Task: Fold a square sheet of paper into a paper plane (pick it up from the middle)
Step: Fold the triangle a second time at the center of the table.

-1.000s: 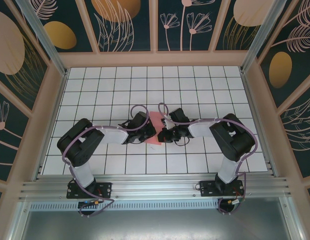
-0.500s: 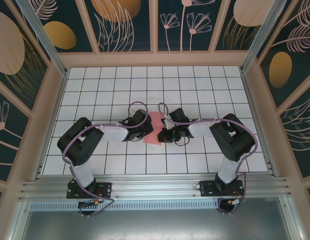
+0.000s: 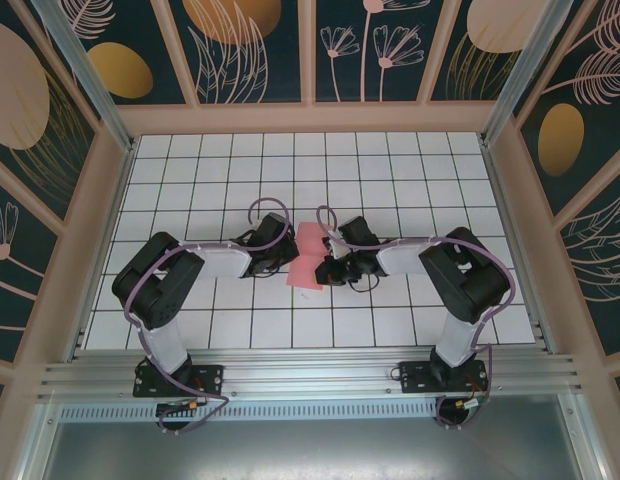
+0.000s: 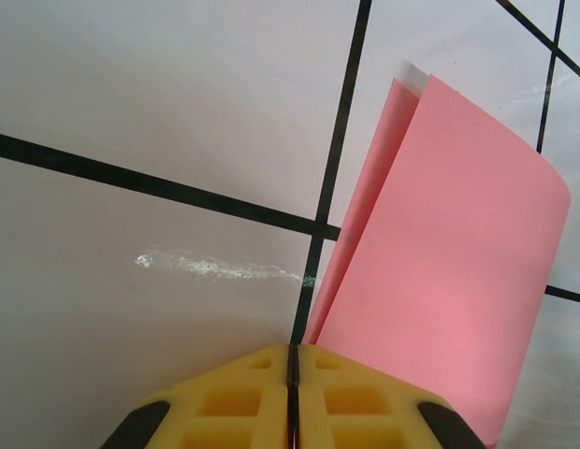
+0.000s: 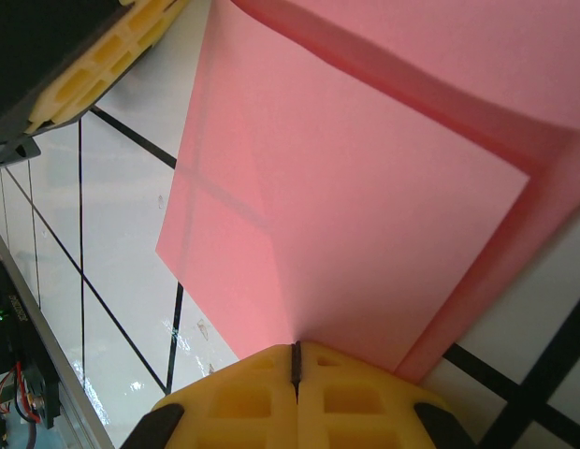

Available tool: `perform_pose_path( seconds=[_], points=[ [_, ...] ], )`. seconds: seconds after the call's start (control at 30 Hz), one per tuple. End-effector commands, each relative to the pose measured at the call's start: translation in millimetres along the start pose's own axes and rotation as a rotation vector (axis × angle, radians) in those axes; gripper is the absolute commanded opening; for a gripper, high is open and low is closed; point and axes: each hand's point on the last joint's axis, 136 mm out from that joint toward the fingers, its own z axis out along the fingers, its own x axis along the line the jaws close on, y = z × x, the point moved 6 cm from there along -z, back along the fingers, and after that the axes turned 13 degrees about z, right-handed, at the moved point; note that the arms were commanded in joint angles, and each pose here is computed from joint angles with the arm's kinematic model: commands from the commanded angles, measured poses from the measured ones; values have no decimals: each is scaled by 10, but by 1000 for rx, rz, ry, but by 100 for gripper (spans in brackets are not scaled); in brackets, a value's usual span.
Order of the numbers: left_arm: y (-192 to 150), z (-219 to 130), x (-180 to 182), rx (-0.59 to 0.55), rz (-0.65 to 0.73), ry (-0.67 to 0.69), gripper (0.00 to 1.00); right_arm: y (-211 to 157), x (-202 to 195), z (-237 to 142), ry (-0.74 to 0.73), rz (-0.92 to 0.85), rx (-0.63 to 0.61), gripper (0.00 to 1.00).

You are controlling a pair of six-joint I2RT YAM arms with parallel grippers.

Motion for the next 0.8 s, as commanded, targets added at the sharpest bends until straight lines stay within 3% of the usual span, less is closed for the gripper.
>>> perform_pose_path(
  seconds=[0.0,0.1,0.23,0.37,0.47,0.6,0.77],
  points=[
    [112,-66,167,-49,12,76,11,-172,-350,47,-147,77,41,0],
    [200,-212,81,-85,22,43,13,-124,-269,32,-121,65,32,0],
    [230,-408,-163,-84,44,-142,13,36,34,-93,-45,13,-17,0],
    [124,-448,-342,-16,60,-322,9,205,382,-384,3,-56,-135,14],
    [40,-415,-352,20,67,-359,7,278,370,-573,-44,-34,-233,17],
    [-32,-328,-355,59,78,-377,6,315,285,-655,-57,5,-285,11],
    [-99,-191,-381,104,88,-375,5,327,326,-545,-13,4,-241,5]
  ],
)
